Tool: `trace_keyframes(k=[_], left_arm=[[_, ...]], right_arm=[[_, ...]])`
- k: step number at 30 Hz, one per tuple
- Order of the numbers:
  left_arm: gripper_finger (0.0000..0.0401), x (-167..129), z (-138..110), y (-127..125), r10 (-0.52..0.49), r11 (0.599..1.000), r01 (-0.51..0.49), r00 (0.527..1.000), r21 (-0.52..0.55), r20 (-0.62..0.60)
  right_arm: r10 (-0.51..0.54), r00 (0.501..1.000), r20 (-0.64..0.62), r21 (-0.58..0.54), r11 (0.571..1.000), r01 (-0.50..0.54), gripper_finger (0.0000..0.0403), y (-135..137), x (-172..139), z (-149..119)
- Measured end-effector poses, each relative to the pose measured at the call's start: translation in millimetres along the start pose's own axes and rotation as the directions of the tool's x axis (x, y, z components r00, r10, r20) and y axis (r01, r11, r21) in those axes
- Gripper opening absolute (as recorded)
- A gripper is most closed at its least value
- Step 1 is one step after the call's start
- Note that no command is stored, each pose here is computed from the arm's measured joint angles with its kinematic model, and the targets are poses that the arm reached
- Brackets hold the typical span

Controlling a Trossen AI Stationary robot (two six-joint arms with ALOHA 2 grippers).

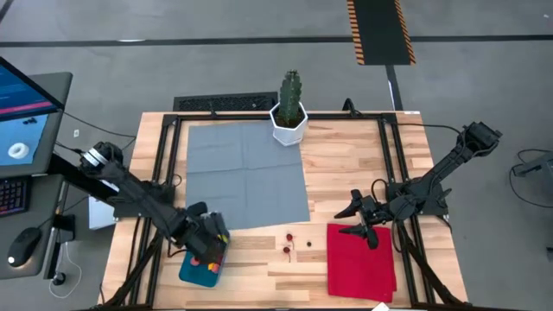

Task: Pick and placing Produce into tupperware
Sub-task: Put the cherry into the blue bin, then put the blueberry into the blue bin

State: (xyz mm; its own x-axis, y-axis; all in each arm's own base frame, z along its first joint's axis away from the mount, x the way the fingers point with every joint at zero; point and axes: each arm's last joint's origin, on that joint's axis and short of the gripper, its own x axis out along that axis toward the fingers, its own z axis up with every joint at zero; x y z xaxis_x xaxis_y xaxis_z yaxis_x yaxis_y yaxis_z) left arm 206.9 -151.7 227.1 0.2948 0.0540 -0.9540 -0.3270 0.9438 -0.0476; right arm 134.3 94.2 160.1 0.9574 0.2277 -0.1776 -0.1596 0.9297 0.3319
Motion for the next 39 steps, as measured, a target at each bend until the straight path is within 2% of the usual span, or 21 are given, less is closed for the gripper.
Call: trace_keyframes(k=[4, 11, 17, 22, 26, 30, 33, 36, 39], left_arm=[[0.0062, 13, -18, -4, -0.03, 0.999, 0.03, 1.0, -0.029, -0.001], [0.0069, 14, -30, -8, 0.004, 0.998, 0.0, 0.998, -0.069, 0.058], [0.0135, 13, -40, -14, -0.006, 1.0, 0.008, 0.998, -0.026, 0.054], [0.0193, 9, -48, -21, 0.004, 1.0, -0.004, 0.983, 0.003, 0.181], [0.0218, 4, -48, -21, 0.075, 0.996, -0.09, 0.927, 0.023, 0.368], [0.0225, 1, -51, -22, 0.089, 0.994, -0.108, 0.9, 0.021, 0.426], [0.0226, -2, -51, -25, 0.102, 0.994, -0.111, 0.831, -0.017, 0.546], [0.0226, -6, -49, -34, 0.068, 0.993, -0.118, 0.741, 0.029, 0.668], [0.0226, -10, -45, -44, -0.007, 0.993, -0.075, 0.728, 0.089, 0.686]], right_arm=[[0.0, 1.0, -0.001, 0.007, 1.0, 0.0, 0.0259, 0, 0, 0], [-0.001, 1.0, -0.002, 0.007, 1.0, 0.001, 0.0259, 0, 0, 0], [0.0, 1.0, 0.001, 0.008, 1.0, 0.0, 0.0259, 0, 0, 0], [0.007, 1.0, 0.016, 0.004, 1.0, -0.007, 0.0259, 1, 0, 2], [0.043, 0.994, 0.102, -0.032, 0.999, -0.04, 0.0259, 5, -1, 11], [0.087, 0.971, 0.223, -0.053, 0.996, -0.077, 0.0259, 9, -3, 23], [0.094, 0.964, 0.247, -0.096, 0.993, -0.073, 0.0259, 10, -4, 26], [0.07, 0.967, 0.244, -0.089, 0.995, -0.049, 0.0259, 7, 0, 26], [0.02, 0.975, 0.22, -0.022, 1.0, -0.015, 0.0259, 5, 11, 28]])
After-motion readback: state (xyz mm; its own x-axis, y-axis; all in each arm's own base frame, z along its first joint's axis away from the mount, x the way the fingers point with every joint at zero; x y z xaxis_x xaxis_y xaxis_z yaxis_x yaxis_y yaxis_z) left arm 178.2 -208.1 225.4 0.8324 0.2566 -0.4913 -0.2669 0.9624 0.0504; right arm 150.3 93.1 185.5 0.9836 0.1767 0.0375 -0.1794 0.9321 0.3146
